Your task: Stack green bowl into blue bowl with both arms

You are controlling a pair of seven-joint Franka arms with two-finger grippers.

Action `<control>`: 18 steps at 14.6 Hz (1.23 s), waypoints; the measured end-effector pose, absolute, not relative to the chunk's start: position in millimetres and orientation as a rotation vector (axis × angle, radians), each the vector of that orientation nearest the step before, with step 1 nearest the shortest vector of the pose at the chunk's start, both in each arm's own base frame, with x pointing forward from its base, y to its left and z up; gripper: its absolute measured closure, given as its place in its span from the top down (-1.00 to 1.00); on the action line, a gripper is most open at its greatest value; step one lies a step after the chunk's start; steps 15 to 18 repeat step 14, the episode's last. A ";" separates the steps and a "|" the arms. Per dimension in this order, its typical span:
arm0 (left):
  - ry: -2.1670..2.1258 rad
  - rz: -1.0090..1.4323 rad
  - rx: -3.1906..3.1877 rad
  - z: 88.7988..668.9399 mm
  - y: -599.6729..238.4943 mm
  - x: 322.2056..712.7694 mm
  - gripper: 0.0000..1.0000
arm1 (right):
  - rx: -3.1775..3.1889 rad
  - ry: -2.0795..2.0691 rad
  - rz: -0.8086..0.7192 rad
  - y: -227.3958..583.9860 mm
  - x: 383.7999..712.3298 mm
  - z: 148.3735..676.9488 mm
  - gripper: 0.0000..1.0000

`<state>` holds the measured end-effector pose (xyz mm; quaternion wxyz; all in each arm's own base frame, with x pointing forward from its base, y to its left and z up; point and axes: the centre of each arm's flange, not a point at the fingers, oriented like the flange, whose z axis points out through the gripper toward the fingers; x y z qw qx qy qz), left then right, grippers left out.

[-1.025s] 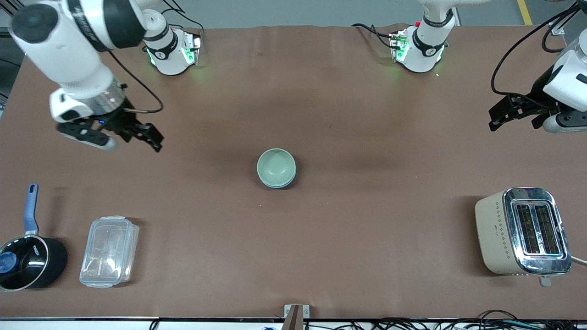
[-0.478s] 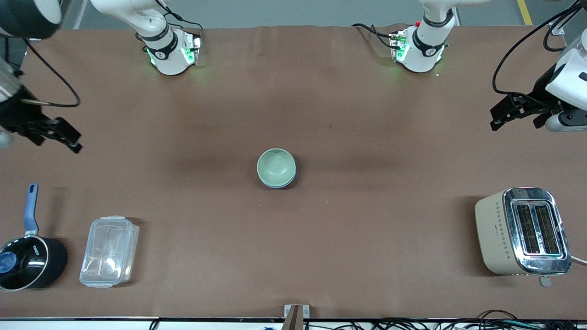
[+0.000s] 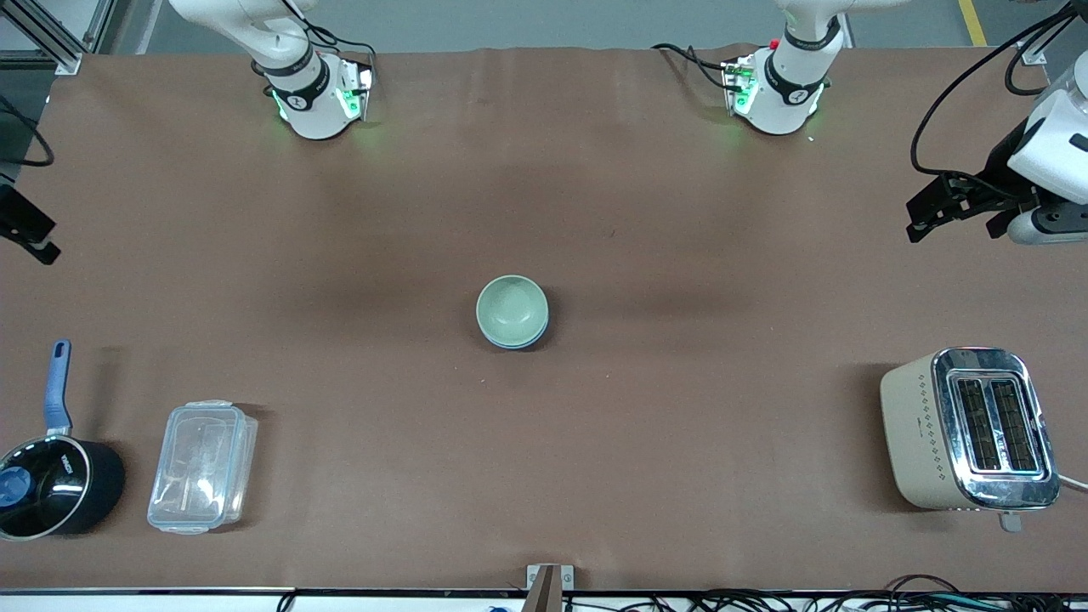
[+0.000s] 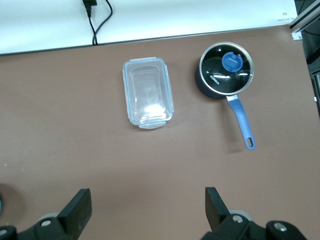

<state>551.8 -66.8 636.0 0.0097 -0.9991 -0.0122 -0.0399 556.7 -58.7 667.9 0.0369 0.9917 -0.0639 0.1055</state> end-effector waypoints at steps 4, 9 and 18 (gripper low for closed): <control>-0.033 -0.138 -3.121 636.0 -68.4 553.2 1.00 | 3.062 -0.183 0.043 -55.8 542.7 659.3 1.00; -0.036 -0.141 -3.121 636.2 -67.5 553.4 1.00 | 3.087 -0.194 -0.007 -57.4 539.5 654.4 1.00; -0.034 -0.167 -3.122 642.6 -68.2 553.8 1.00 | 3.094 -0.231 0.039 -70.6 540.4 659.4 1.00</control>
